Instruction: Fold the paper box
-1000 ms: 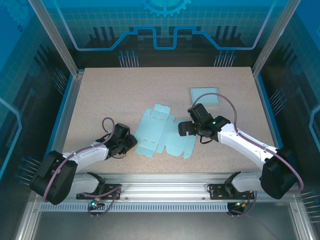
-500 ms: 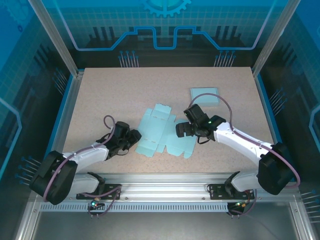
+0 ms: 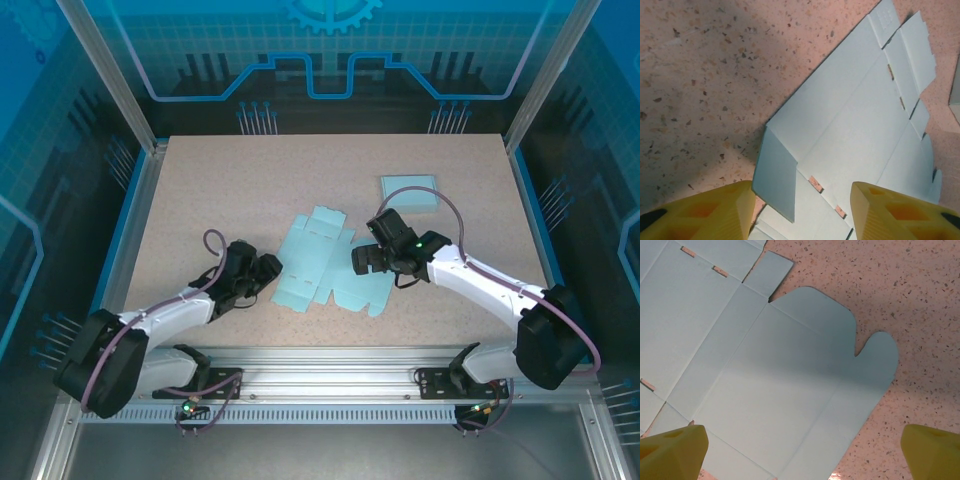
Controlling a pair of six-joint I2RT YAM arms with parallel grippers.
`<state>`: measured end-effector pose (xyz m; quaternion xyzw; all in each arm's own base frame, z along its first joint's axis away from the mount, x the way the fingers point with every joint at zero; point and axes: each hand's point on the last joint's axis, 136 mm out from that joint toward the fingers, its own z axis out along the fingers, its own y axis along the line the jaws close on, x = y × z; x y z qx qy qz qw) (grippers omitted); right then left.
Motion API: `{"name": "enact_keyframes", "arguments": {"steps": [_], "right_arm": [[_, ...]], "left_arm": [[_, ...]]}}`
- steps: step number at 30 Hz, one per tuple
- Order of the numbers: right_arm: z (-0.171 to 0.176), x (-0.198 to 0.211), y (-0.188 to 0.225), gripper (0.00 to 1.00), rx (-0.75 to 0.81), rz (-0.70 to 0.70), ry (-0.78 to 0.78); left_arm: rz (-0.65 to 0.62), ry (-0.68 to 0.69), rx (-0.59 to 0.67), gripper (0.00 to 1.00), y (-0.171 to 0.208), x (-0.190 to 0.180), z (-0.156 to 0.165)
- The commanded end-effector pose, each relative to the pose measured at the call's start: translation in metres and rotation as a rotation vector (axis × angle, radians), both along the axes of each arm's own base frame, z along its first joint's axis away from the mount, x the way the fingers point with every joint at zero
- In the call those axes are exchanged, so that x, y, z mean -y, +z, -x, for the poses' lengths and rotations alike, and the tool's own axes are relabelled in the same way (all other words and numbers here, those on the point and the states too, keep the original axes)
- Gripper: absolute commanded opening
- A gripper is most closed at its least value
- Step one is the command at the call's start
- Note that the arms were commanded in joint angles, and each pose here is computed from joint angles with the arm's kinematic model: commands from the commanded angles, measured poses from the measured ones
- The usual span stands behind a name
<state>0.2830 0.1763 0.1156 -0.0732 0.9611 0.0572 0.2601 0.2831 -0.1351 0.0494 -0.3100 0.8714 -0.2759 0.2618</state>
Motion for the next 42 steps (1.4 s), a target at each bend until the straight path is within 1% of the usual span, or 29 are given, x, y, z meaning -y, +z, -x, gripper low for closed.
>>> {"name": "enact_keyframes", "arguments": {"steps": [1,5,11,14,16,17,20,23,25,28,29,33,36,39,42], "right_arm": [[-0.002,-0.004,0.012,1.00,0.033,-0.004,0.005],[-0.001,-0.001,0.014,1.00,0.038,0.002,-0.001],[-0.001,0.002,0.016,1.00,0.047,0.006,-0.003],[0.001,0.003,0.015,1.00,0.046,0.008,-0.006],[0.001,0.004,0.014,1.00,0.046,0.010,-0.006],[0.002,0.005,0.014,1.00,0.048,0.013,-0.008],[0.003,0.008,0.015,1.00,0.051,0.022,-0.011],[0.003,0.011,0.018,1.00,0.064,0.032,-0.013],[0.004,0.012,0.020,1.00,0.071,0.030,-0.011],[0.004,0.009,0.025,1.00,0.088,0.003,0.000],[0.004,0.008,0.027,1.00,0.095,-0.008,0.005],[0.005,0.005,0.035,1.00,0.123,-0.044,0.019],[0.006,0.005,0.043,1.00,0.146,-0.066,0.021],[0.008,0.003,0.050,1.00,0.170,-0.093,0.031],[0.009,0.002,0.061,1.00,0.204,-0.127,0.040]], "left_arm": [[0.000,0.014,-0.027,0.55,-0.006,0.001,-0.002],[0.010,0.013,-0.054,0.55,-0.017,0.004,-0.002],[0.016,0.004,-0.063,0.54,-0.026,0.010,-0.008],[0.006,-0.001,-0.064,0.53,-0.031,0.011,-0.014],[0.002,-0.003,-0.059,0.49,-0.033,0.011,-0.020],[0.005,-0.003,-0.053,0.47,-0.034,0.011,-0.024],[0.006,-0.010,-0.032,0.30,-0.035,0.012,-0.033],[-0.003,-0.033,-0.005,0.17,-0.033,0.014,-0.038],[-0.016,-0.056,0.018,0.10,-0.029,0.015,-0.041],[-0.050,-0.098,0.075,0.01,-0.014,0.016,-0.046],[-0.069,-0.111,0.096,0.00,-0.008,0.015,-0.047],[-0.151,-0.161,0.195,0.00,0.024,0.010,-0.050],[-0.221,-0.187,0.289,0.00,0.055,0.002,-0.048],[-0.271,-0.244,0.422,0.00,0.091,0.001,-0.043],[-0.303,-0.333,0.591,0.00,0.134,0.007,-0.033]]}}
